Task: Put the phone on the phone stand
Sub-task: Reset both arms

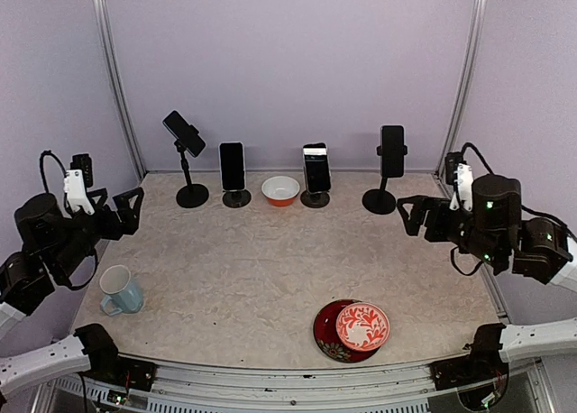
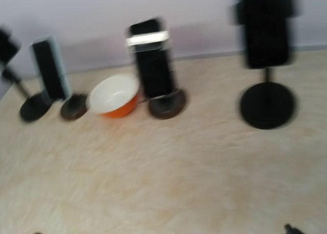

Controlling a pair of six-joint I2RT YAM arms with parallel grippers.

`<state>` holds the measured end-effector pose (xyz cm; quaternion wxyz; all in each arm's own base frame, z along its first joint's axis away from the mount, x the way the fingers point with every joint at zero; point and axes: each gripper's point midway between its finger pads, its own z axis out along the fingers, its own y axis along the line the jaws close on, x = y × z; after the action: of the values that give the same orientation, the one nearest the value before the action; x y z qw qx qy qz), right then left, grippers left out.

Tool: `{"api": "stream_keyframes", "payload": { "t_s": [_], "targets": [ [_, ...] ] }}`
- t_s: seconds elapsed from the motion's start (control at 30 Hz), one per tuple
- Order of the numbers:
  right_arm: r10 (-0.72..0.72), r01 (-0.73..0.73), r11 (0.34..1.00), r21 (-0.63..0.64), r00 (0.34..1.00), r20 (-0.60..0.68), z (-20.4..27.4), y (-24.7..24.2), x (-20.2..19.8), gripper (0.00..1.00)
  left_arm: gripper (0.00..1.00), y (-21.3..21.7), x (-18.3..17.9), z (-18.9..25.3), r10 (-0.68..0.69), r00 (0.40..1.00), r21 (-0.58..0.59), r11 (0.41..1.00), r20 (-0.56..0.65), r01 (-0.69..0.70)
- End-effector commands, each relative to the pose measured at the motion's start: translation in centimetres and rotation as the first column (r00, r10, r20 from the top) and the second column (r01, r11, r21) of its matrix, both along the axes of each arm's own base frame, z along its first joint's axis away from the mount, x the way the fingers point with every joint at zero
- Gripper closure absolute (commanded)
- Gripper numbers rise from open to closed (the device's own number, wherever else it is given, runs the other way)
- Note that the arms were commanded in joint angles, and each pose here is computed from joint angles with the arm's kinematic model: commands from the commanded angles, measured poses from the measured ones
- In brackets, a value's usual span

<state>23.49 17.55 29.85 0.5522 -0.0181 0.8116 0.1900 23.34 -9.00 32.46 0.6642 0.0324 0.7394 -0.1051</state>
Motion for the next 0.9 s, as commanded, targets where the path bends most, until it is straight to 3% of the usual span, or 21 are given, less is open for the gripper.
{"api": "stream_keyframes", "payload": {
  "t_s": [0.0,0.13,0.27,0.43,0.53,0.77,0.87],
  "targets": [
    [-0.22,0.219,0.975,-0.031,0.974,-0.053,-1.3,-6.2,-1.0,0.0,0.01,1.3,1.3,-0.4,0.014,1.0,0.067,0.998,0.019,-0.015],
    [-0.316,0.317,0.949,0.007,0.949,-0.008,-0.7,-9.5,-1.0,0.0,0.01,1.0,2.9,-2.2,0.005,0.998,0.058,0.998,-0.057,-0.002],
    [-0.414,0.413,0.91,-0.036,0.91,-0.013,-0.7,-12.9,0.1,0.0,0.01,3.3,3.8,-2.7,0.091,0.993,-0.003,0.996,-0.07,-0.091],
    [-0.369,0.358,0.928,-0.101,0.921,-0.123,-4.5,-13.5,3.5,0.0,0.01,5.2,3.9,-3.2,0.178,0.983,-0.021,0.984,-0.053,-0.179],
    [-0.324,0.318,0.946,-0.062,0.919,-0.224,-7.2,-14.6,4.6,0.0,0.01,6.7,3.5,-3.7,0.233,0.972,-0.033,0.972,-0.033,-0.234],
    [-0.361,0.362,0.932,-0.017,0.932,0.037,-1.0,-16.4,2.5,0.0,0.01,6.9,3.1,-3.9,0.231,0.973,-0.03,0.973,-0.007,-0.231],
    [-0.38,0.383,0.923,-0.031,0.921,0.083,-0.5,-17.0,2.1,0.0,0.01,6.3,3.4,-4.1,0.202,0.979,-0.031,0.979,-0.009,-0.203]
  ]
}}
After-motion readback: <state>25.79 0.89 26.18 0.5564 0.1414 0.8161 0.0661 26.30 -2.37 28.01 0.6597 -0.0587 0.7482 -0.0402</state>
